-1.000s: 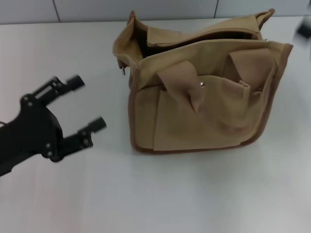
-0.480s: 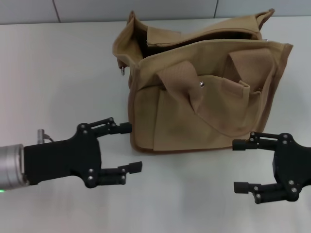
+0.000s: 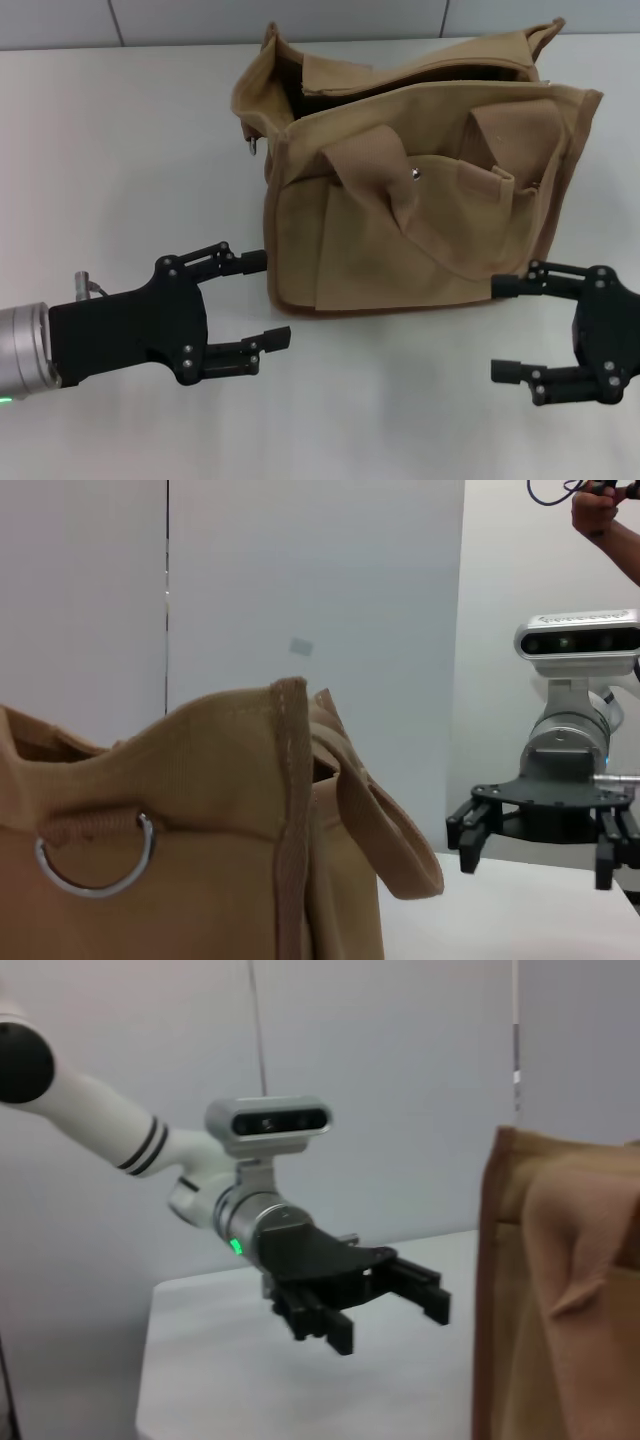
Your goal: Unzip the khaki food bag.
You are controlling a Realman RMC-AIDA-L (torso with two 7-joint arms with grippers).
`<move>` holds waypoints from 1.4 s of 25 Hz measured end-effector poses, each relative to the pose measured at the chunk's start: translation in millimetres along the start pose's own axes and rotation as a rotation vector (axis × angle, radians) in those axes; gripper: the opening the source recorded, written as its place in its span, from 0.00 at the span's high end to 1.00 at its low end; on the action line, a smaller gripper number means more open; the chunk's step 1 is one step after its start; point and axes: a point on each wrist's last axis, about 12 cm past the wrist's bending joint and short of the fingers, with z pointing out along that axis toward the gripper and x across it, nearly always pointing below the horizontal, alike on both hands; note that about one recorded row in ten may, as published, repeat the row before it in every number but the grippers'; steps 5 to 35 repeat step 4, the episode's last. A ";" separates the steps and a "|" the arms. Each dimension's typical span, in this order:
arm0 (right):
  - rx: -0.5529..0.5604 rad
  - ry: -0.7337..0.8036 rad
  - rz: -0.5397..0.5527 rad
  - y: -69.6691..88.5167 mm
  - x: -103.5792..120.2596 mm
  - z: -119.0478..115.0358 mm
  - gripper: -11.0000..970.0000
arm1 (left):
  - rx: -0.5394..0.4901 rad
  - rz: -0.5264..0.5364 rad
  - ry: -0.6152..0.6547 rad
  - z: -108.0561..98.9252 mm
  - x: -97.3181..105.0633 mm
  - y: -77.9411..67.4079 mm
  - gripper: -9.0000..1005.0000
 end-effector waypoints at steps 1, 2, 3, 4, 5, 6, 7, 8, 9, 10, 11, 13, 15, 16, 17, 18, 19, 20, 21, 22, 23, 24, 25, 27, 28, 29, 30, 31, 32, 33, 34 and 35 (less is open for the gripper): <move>0.008 -0.003 0.000 -0.3 0.0 -1.2 0.15 | -0.002 -0.002 0.000 -0.7 0.7 -1.0 0.18; 0.016 -0.005 0.000 -0.6 0.0 -2.5 0.15 | -0.002 -0.002 0.000 -0.7 0.7 -1.0 0.18; 0.021 -0.007 0.001 -0.5 0.1 -3.5 0.15 | -0.003 -0.004 0.000 -1.3 1.3 -1.6 0.18; 0.024 -0.007 0.002 0.0 0.6 -4.2 0.15 | -0.003 -0.004 0.000 -1.3 1.3 -1.6 0.18; 0.024 -0.007 0.002 0.0 0.6 -4.2 0.15 | -0.003 -0.004 0.000 -1.3 1.3 -1.6 0.18; 0.024 -0.007 0.002 0.0 0.6 -4.2 0.15 | -0.003 -0.004 0.000 -1.3 1.3 -1.6 0.18; 0.024 -0.007 0.002 0.0 0.6 -4.2 0.15 | -0.003 -0.004 0.000 -1.3 1.3 -1.6 0.18; 0.024 -0.007 0.002 0.0 0.6 -4.2 0.15 | -0.003 -0.004 0.000 -1.3 1.3 -1.6 0.18; 0.024 -0.007 0.002 0.0 0.6 -4.2 0.15 | -0.003 -0.004 0.000 -1.3 1.3 -1.6 0.18; 0.024 -0.007 0.002 0.0 0.6 -4.2 0.15 | -0.003 -0.004 0.000 -1.3 1.3 -1.6 0.18; 0.024 -0.007 0.002 0.0 0.6 -4.2 0.15 | -0.003 -0.004 0.000 -1.3 1.3 -1.6 0.18; 0.024 -0.007 0.002 0.0 0.6 -4.2 0.15 | -0.003 -0.004 0.000 -1.3 1.3 -1.6 0.18; 0.024 -0.007 0.002 0.0 0.6 -4.2 0.15 | -0.003 -0.004 0.000 -1.3 1.3 -1.6 0.18; 0.024 -0.007 0.002 0.0 0.6 -4.2 0.15 | -0.003 -0.004 0.000 -1.3 1.3 -1.6 0.18; 0.024 -0.007 0.002 0.0 0.6 -4.2 0.15 | -0.003 -0.004 0.000 -1.3 1.3 -1.6 0.18; 0.024 -0.007 0.002 0.0 0.6 -4.2 0.15 | -0.003 -0.004 0.000 -1.3 1.3 -1.6 0.18; 0.024 -0.007 0.002 0.0 0.6 -4.2 0.15 | -0.003 -0.004 0.000 -1.3 1.3 -1.6 0.18; 0.024 -0.007 0.002 0.0 0.6 -4.2 0.15 | -0.003 -0.004 0.000 -1.3 1.3 -1.6 0.18; 0.024 -0.007 0.002 0.0 0.6 -4.2 0.15 | -0.003 -0.004 0.000 -1.3 1.3 -1.6 0.18; 0.024 -0.007 0.002 0.0 0.6 -4.2 0.15 | -0.003 -0.004 0.000 -1.3 1.3 -1.6 0.18; 0.024 -0.007 0.002 0.0 0.6 -4.2 0.15 | -0.003 -0.004 0.000 -1.3 1.3 -1.6 0.18; 0.024 -0.007 0.002 0.0 0.6 -4.2 0.15 | -0.003 -0.004 0.000 -1.3 1.3 -1.6 0.18; 0.024 -0.007 0.002 0.0 0.6 -4.2 0.15 | -0.003 -0.004 0.000 -1.3 1.3 -1.6 0.18; 0.024 -0.007 0.002 0.0 0.6 -4.2 0.15 | -0.003 -0.004 0.000 -1.3 1.3 -1.6 0.18; 0.024 -0.007 0.002 0.0 0.6 -4.2 0.15 | -0.003 -0.004 0.000 -1.3 1.3 -1.6 0.18; 0.024 -0.007 0.002 0.0 0.6 -4.2 0.15 | -0.003 -0.004 0.000 -1.3 1.3 -1.6 0.18; 0.024 -0.007 0.002 0.0 0.6 -4.2 0.15 | -0.003 -0.004 0.000 -1.3 1.3 -1.6 0.18; 0.024 -0.007 0.002 0.0 0.6 -4.2 0.15 | -0.003 -0.004 0.000 -1.3 1.3 -1.6 0.18; 0.024 -0.007 0.002 0.0 0.6 -4.2 0.15 | -0.003 -0.004 0.000 -1.3 1.3 -1.6 0.18; 0.024 -0.007 0.002 0.0 0.6 -4.2 0.15 | -0.003 -0.004 0.000 -1.3 1.3 -1.6 0.18; 0.024 -0.007 0.002 0.0 0.6 -4.2 0.15 | -0.003 -0.004 0.000 -1.3 1.3 -1.6 0.18; 0.024 -0.007 0.002 0.0 0.6 -4.2 0.15 | -0.003 -0.004 0.000 -1.3 1.3 -1.6 0.18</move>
